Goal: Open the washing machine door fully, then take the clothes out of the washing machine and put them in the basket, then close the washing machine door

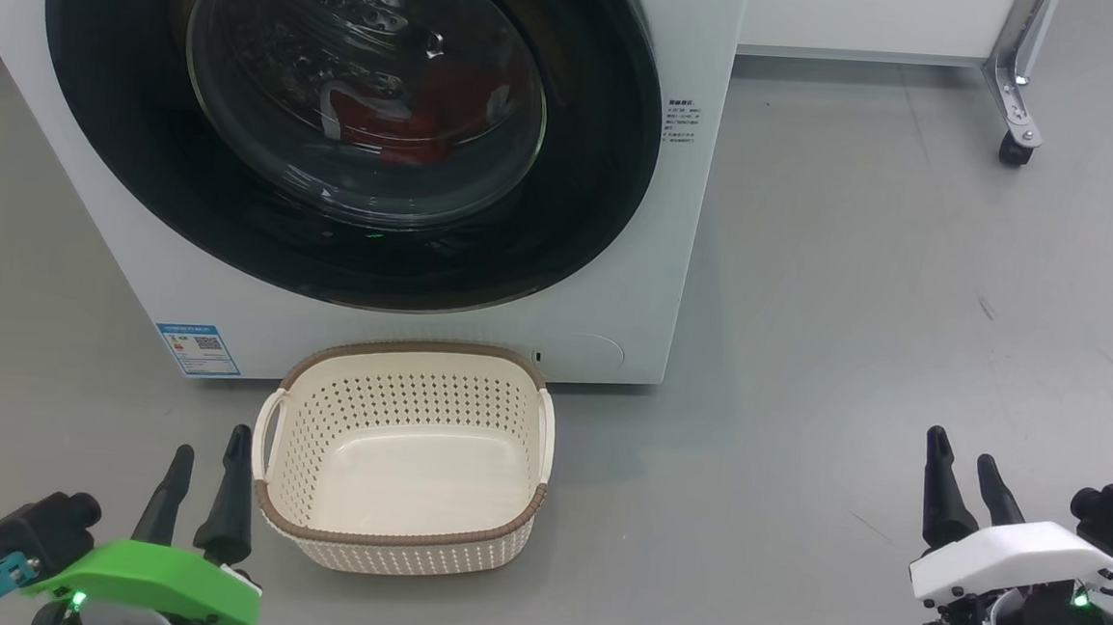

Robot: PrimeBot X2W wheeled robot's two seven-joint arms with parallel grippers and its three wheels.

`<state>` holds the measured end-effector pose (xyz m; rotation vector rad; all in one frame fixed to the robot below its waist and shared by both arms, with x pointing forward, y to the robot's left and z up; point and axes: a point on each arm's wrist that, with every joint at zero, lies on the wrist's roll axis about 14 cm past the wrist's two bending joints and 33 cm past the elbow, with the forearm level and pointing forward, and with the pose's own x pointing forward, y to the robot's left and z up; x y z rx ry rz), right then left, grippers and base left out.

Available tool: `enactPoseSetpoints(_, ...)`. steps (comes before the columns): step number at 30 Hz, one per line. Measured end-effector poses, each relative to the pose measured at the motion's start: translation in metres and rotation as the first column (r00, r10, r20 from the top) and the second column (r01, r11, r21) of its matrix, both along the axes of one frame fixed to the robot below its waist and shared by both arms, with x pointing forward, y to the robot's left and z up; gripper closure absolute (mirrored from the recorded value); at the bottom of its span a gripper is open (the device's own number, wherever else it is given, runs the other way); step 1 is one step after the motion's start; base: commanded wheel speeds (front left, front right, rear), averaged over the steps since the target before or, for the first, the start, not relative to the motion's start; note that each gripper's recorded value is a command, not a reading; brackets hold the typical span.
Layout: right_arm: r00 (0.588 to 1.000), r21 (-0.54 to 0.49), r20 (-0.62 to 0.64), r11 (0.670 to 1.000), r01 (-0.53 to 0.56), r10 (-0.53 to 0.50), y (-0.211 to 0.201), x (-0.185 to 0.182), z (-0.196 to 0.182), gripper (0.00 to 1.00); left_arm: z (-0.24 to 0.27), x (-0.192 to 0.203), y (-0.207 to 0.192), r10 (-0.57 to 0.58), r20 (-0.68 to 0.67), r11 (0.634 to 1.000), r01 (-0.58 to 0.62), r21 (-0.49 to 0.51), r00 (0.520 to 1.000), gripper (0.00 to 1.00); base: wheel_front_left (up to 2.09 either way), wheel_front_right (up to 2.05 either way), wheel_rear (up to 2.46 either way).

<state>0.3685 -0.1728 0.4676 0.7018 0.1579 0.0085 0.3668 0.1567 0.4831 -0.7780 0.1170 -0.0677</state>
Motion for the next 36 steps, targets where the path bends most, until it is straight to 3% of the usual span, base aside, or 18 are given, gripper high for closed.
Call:
enactPoseSetpoints(20, 0.994, -0.260, 0.042, 0.962, -0.087, 0.101, 0.028, -0.003, 0.000, 0.00, 0.000, -0.003, -0.016, -0.044, 0.042, 0.971, 0.033, 0.238, 0.998, 0.00, 0.00, 0.00, 0.00)
enactPoseSetpoints(36, 0.981, -0.438, 0.085, 0.891, -0.123, 0.177, 0.047, -0.006, 0.003, 0.00, 0.001, -0.005, -0.024, -0.080, 0.093, 0.898, 0.031, 0.440, 0.992, 0.00, 0.00, 0.00, 0.00)
